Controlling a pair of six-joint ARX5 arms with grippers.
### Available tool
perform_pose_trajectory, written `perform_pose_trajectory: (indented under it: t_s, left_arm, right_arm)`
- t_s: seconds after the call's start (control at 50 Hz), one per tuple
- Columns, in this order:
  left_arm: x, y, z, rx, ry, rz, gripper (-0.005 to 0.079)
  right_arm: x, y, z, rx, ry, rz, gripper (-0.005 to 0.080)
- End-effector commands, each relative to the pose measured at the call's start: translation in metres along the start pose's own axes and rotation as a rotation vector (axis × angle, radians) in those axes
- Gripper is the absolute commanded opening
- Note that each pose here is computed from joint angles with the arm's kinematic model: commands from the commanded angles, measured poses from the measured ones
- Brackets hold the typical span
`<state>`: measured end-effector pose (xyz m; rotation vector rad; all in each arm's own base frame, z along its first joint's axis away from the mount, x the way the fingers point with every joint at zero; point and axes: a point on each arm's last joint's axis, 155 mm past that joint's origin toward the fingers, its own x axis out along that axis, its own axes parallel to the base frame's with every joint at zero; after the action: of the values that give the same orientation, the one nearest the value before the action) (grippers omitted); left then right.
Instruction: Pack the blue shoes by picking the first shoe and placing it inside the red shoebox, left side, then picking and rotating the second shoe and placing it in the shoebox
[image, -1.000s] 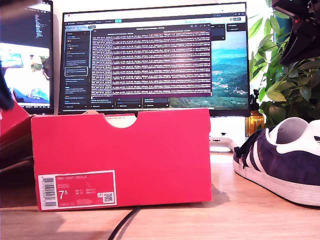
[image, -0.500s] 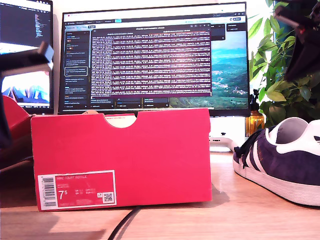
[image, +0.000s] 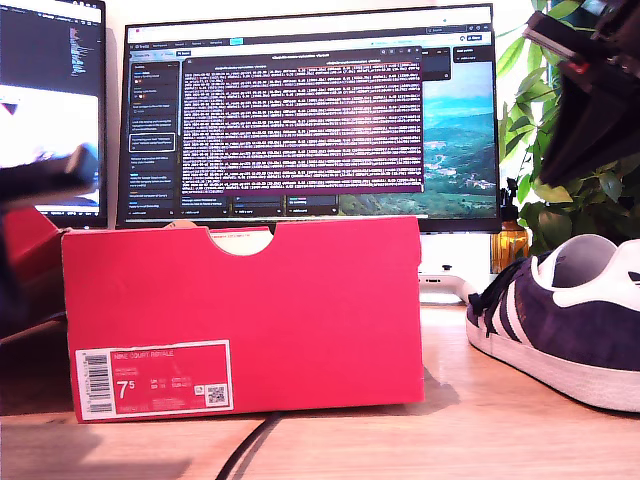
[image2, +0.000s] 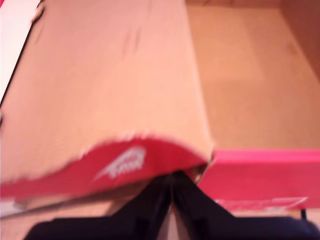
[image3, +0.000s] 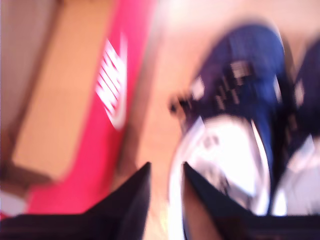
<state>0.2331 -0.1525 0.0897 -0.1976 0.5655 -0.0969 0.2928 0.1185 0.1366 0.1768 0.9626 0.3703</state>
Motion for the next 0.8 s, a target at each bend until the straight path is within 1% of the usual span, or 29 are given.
perform_pose_trajectory:
  t_s: [0.0, 0.1, 0.24, 0.36, 0.48, 0.64, 0.7, 0.76, 0.78]
  left_arm:
    - [0.003, 0.004, -0.004, 0.021, 0.004, 0.006, -0.002]
    - [0.004, 0.002, -0.004, 0.021, 0.009, -0.003, -0.002]
    - [0.007, -0.003, -0.011, 0.026, 0.038, -0.021, -0.002]
    - [0.008, -0.006, -0.017, 0.033, 0.063, -0.033, -0.002]
    - [0.008, -0.006, -0.017, 0.033, 0.064, -0.035, -0.002]
    - [0.008, -0.006, -0.017, 0.033, 0.064, -0.035, -0.002]
    - [0.008, -0.006, -0.018, 0.034, 0.065, -0.034, -0.002]
    - [0.008, -0.005, -0.018, 0.036, 0.067, -0.033, -0.002]
    - [0.008, -0.005, -0.018, 0.036, 0.067, -0.032, -0.002]
  right_arm:
    - [0.002, 0.001, 0.001, 0.0, 0.011, 0.002, 0.0253]
    - [0.008, 0.0, -0.004, 0.002, 0.041, 0.002, 0.0253]
    - [0.023, -0.001, -0.018, 0.006, 0.116, -0.004, 0.0254]
    - [0.039, -0.003, -0.031, 0.008, 0.184, -0.015, 0.0273]
    - [0.051, -0.006, -0.042, 0.007, 0.238, -0.031, 0.0287]
    - [0.064, -0.011, -0.056, -0.008, 0.3, -0.051, 0.0283]
    - [0.068, -0.012, -0.058, -0.014, 0.313, -0.049, 0.026]
    - [0.072, -0.013, -0.059, -0.013, 0.318, -0.049, 0.0196]
    - [0.074, -0.013, -0.059, -0.013, 0.319, -0.048, 0.0162]
